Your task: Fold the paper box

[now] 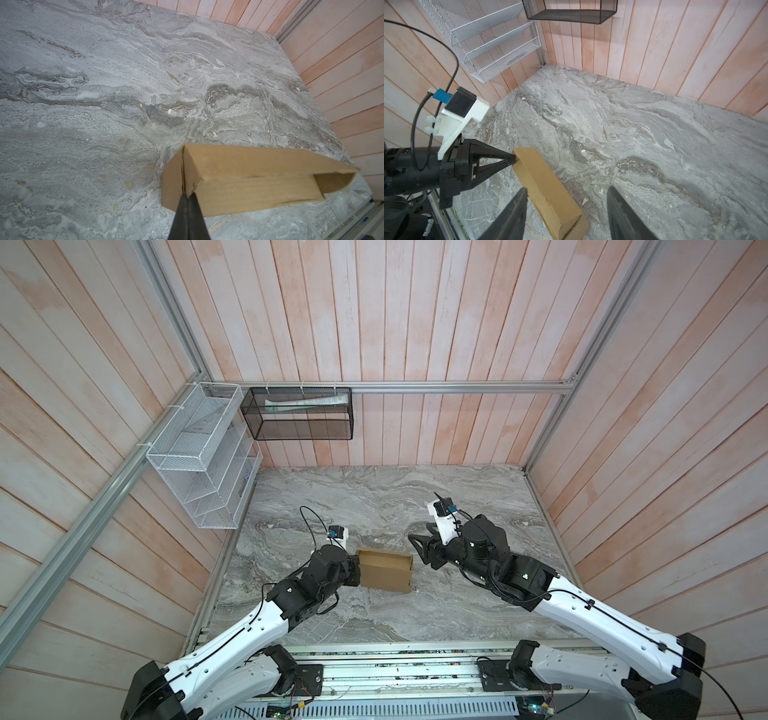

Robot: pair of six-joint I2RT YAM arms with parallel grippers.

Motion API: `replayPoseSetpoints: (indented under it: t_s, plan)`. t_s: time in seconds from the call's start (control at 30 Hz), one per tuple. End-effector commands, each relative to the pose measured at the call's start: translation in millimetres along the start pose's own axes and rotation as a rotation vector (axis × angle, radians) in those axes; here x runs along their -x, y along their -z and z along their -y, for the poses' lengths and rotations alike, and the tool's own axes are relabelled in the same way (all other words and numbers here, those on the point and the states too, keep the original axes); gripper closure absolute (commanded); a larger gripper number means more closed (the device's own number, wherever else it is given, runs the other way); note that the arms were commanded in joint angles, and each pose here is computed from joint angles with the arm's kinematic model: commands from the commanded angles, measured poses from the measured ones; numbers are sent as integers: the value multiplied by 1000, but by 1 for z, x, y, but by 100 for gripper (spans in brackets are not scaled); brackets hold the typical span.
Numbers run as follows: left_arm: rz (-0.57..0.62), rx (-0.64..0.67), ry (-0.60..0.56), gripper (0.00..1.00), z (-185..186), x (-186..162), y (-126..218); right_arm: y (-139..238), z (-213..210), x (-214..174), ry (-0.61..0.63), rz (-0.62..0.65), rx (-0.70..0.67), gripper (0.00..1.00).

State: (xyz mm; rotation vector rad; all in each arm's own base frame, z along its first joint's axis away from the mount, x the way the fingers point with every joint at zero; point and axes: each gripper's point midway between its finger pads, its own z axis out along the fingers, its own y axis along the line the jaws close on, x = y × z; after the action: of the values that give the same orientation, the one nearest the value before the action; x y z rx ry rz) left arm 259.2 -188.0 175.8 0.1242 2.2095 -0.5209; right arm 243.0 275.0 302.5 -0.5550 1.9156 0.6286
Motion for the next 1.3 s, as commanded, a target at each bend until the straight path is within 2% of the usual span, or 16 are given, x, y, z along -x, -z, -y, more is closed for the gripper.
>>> replayPoseSetpoints:
  t_s: [0.0, 0.17, 0.4, 0.57, 0.97, 1.27]
  plan:
    - [1, 23, -11, 100, -4, -1, 1, 1, 12, -3, -185, -32, -66, 40]
    - [3, 20, -14, 100, -3, 0, -1, 0, 30, -19, -446, -57, -123, 44]
    - [18, 13, -26, 100, 0, 5, -1, -8, 27, -42, -677, -40, -66, 46]
    - [19, -2, -36, 100, 4, 8, -2, -22, 28, -66, -724, -97, -88, 47]
    - [23, -23, -34, 99, 9, 11, -3, -41, 18, -84, -805, -104, -9, 48]
    - [15, -46, -34, 98, 14, 9, -5, -41, 19, -96, -831, -117, -8, 49]
